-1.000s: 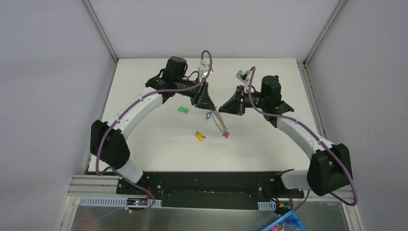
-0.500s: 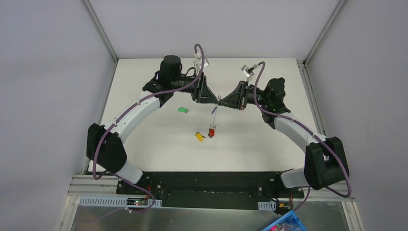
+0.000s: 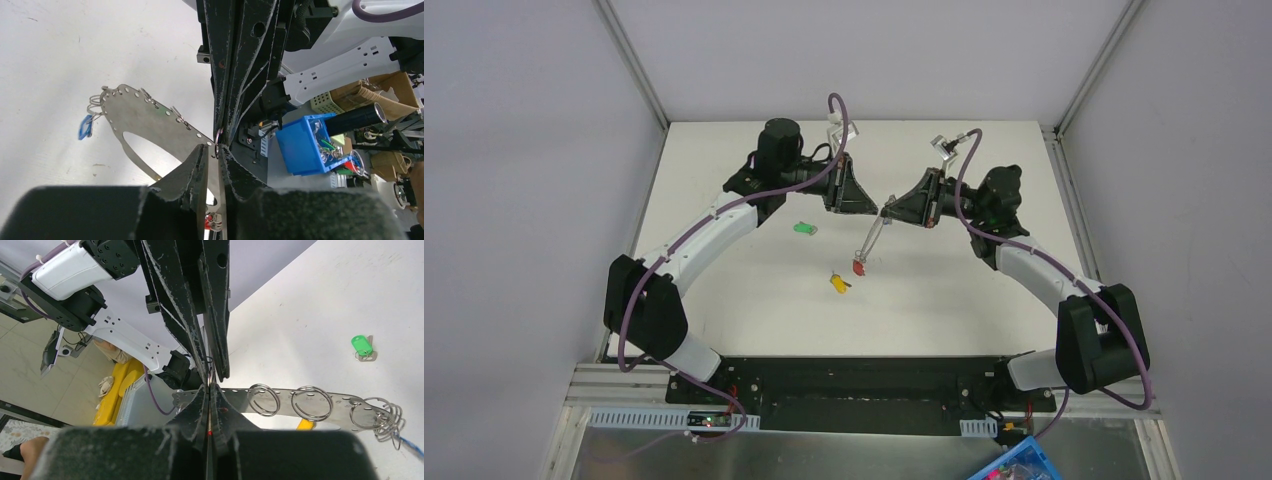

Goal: Put the keys on the keyring

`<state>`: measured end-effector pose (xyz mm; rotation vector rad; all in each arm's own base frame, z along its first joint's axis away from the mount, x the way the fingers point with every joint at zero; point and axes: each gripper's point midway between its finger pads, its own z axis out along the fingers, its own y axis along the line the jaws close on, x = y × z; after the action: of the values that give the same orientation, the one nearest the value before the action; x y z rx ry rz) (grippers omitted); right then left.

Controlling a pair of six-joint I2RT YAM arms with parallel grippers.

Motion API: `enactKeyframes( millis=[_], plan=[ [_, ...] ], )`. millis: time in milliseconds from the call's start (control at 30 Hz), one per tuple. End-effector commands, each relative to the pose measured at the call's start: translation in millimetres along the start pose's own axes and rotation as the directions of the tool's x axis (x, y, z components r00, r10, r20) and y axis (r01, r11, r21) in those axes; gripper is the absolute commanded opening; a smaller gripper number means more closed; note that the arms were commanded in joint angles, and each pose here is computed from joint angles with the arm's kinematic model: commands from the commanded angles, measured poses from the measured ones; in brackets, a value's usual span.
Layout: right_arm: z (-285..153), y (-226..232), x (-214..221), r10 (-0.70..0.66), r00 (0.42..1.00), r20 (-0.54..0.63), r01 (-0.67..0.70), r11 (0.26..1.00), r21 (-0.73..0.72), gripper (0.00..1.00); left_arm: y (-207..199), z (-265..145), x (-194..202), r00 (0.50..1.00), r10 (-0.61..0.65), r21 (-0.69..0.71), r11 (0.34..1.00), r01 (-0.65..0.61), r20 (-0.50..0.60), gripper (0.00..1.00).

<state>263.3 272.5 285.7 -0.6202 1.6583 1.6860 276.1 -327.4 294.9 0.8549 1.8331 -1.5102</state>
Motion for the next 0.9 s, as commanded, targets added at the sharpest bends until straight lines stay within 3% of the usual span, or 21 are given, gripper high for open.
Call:
enactKeyframes(
  millis=[0, 133, 233, 567, 867],
  plan=[
    [0.0, 9.0, -12.7, -0.075, 0.997, 0.035, 0.076, 0.997, -0.028, 0.00, -18.9, 1.8, -13.7, 0.999, 0.041, 0.060, 0.997, -0.043, 0.032, 0.11],
    [-0.2, 8.3, -11.9, -0.077, 0.996, 0.037, 0.078, 0.997, -0.026, 0.00, -20.2, 4.8, -10.5, 0.999, 0.037, 0.072, 0.997, -0.039, 0.020, 0.01],
    [-1.0, 8.5, -9.6, -0.096, 0.995, 0.036, 0.097, 0.995, -0.026, 0.00, -21.7, 3.1, -8.1, 0.999, 0.034, 0.067, 0.997, -0.034, 0.003, 0.00],
    [-11.7, 6.9, 4.2, -0.263, 0.962, -0.069, 0.263, 0.965, -0.008, 0.35, -22.1, -13.9, 36.2, 0.942, 0.222, -0.038, 0.970, -0.239, -0.250, 0.00],
    [-5.2, 11.9, 32.1, -0.299, 0.939, -0.169, 0.292, 0.954, -0.065, 0.41, -22.8, -7.3, 41.7, 0.929, 0.244, -0.040, 0.963, -0.266, -0.279, 0.00]
  ],
)
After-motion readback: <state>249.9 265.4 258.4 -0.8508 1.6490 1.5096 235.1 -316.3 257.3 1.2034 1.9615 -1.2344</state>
